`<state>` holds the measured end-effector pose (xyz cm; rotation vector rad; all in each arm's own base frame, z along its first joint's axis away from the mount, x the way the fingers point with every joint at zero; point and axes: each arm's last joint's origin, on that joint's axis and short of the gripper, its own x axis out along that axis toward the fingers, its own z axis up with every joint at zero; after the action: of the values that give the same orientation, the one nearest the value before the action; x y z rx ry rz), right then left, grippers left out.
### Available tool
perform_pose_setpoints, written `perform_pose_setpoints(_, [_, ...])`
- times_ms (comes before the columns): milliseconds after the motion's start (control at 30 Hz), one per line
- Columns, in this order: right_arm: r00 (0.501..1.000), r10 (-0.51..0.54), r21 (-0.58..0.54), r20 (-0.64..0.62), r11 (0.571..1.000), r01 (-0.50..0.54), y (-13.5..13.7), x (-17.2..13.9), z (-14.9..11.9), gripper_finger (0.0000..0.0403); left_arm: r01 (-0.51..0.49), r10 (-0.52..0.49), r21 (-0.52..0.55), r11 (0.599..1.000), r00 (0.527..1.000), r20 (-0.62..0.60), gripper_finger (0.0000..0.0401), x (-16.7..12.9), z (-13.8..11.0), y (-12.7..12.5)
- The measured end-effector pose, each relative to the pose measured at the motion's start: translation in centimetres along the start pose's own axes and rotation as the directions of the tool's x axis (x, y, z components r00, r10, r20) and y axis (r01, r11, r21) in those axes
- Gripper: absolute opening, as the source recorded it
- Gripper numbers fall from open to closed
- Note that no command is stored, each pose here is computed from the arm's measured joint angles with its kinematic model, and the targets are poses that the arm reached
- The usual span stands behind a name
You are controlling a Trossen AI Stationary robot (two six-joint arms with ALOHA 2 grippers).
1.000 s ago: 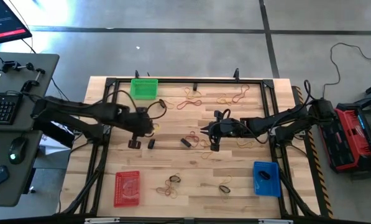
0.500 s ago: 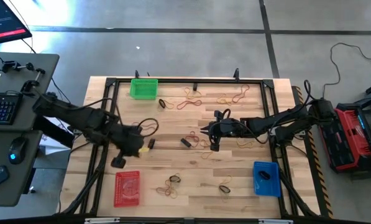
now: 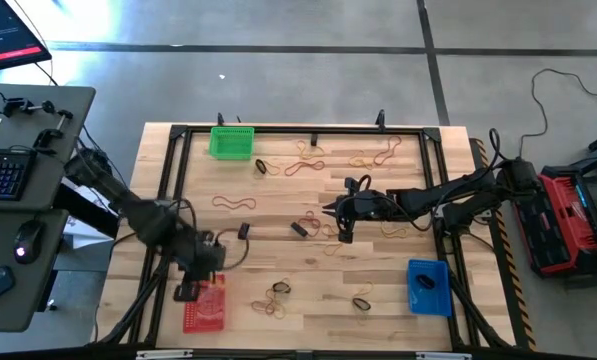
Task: Sort rubber bands into baskets
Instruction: Put the yellow rubber band into the red bin
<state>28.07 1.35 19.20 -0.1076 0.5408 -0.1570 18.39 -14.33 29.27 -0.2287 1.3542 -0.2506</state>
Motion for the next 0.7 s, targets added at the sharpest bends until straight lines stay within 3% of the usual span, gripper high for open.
perform_pose_setpoints(100, [1.000, 0.000, 0.000, 0.000, 1.000, 0.000, 0.0, 0.0, 0.0, 0.0039, 0.004, -0.005, -0.023, 1.000, 0.998, -0.056, 0.0000, 1.8, 0.0, -1.3])
perform_pose_setpoints(267, [1.000, 0.000, -0.003, 0.000, 1.000, 0.000, 0.0, 0.0, 0.0, 0.0039, 0.041, -0.042, -0.046, 0.998, 0.998, -0.035, 0.0000, 3.9, 0.4, -3.3])
perform_pose_setpoints(500, [1.000, 0.000, -0.003, 0.000, 1.000, 0.000, 0.0, 0.0, 0.0, 0.0039, -0.049, 0.041, -0.067, 0.997, 0.992, -0.120, 0.0000, 7.3, 0.6, -3.8])
perform_pose_setpoints(700, [1.000, 0.000, -0.003, 0.000, 1.000, 0.000, 0.0, 0.0, 0.0, 0.0039, -0.083, 0.070, -0.094, 0.992, 0.989, -0.133, 0.0000, 8.2, 0.4, -3.6])
